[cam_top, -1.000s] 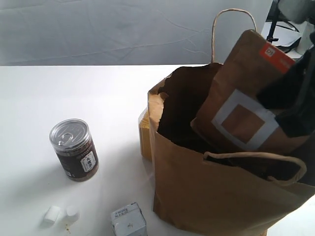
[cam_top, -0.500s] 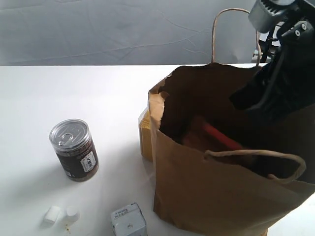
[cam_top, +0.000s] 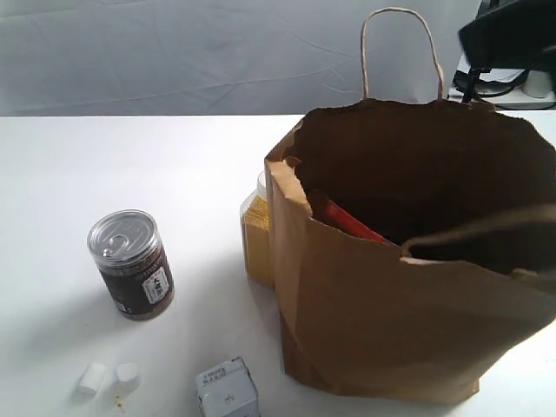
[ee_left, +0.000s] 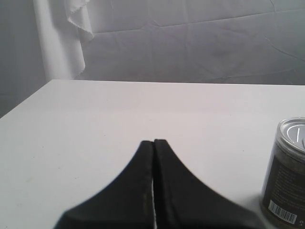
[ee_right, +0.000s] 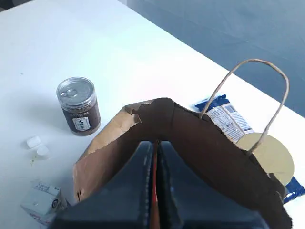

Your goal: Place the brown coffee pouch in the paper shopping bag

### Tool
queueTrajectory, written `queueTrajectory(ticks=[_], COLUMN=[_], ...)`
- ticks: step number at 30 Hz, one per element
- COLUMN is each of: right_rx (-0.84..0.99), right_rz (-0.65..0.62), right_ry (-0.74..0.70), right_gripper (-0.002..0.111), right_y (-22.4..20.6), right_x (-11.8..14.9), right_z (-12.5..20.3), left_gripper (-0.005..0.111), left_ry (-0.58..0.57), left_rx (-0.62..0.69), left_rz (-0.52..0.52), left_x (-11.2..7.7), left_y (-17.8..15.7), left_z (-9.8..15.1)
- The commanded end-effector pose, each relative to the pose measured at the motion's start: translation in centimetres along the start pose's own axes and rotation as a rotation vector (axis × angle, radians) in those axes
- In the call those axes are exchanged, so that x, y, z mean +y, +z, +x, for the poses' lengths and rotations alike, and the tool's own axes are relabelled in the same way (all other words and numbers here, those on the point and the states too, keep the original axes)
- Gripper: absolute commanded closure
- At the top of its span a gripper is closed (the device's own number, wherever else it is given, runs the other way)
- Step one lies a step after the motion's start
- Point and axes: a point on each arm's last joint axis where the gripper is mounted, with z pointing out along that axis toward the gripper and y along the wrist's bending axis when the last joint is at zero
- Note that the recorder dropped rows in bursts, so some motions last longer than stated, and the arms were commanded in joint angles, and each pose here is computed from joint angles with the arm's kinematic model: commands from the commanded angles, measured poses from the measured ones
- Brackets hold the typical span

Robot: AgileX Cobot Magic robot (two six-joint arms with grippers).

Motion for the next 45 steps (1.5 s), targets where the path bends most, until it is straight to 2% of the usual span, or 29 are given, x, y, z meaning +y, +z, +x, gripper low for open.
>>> queueTrajectory(ticks=[1,8,15,20,29,33,35,40,45], right_rx=[-0.082,-0.207,-0.302,-0.455,-0.365,-0.423,-0.424,-0.515,-0.444], right_rz=[0.007,0.071,0.105,0.252,0.5,0.575,0.611,0.674,0.697], right_ry=[-0.012,0.048,0.085,0.21,0.289,0.447,0.482,0.441,0.308], right_gripper=[0.108,0.108,0.108,0.108,0.108,0.108,0.108,0.108,0.108], right_y=[-3.8,-9.2,-10.3,-8.8,-4.2,-3.5,-3.0,-1.6,0.2], right_x=[0.6,1.0,1.4,0.6,-0.2,-0.3,-0.2,0.1,-0.1], right_z=[0.3,1.9,5.4,10.3,18.0,20.2,21.5,24.2,26.1], left_gripper=[0.107,0.107,0.107,0.107,0.107,0.107,0.107,0.107,0.107], left_ry=[0.0,0.0,0.0,0.0,0.0,0.0,0.0,0.0,0.0], left_rx=[-0.004,-0.004,-0.004,-0.004,-0.004,-0.004,-0.004,-0.004,-0.004], left_rz=[-0.004,-0.004,-0.004,-0.004,-0.004,-0.004,-0.004,-0.004,-0.004], left_x=[0.0,0.0,0.0,0.0,0.0,0.0,0.0,0.0,0.0], left_y=[0.0,0.0,0.0,0.0,0.0,0.0,0.0,0.0,0.0], left_z=[0.1,0.1,0.1,0.1,0.1,0.1,0.1,0.1,0.1])
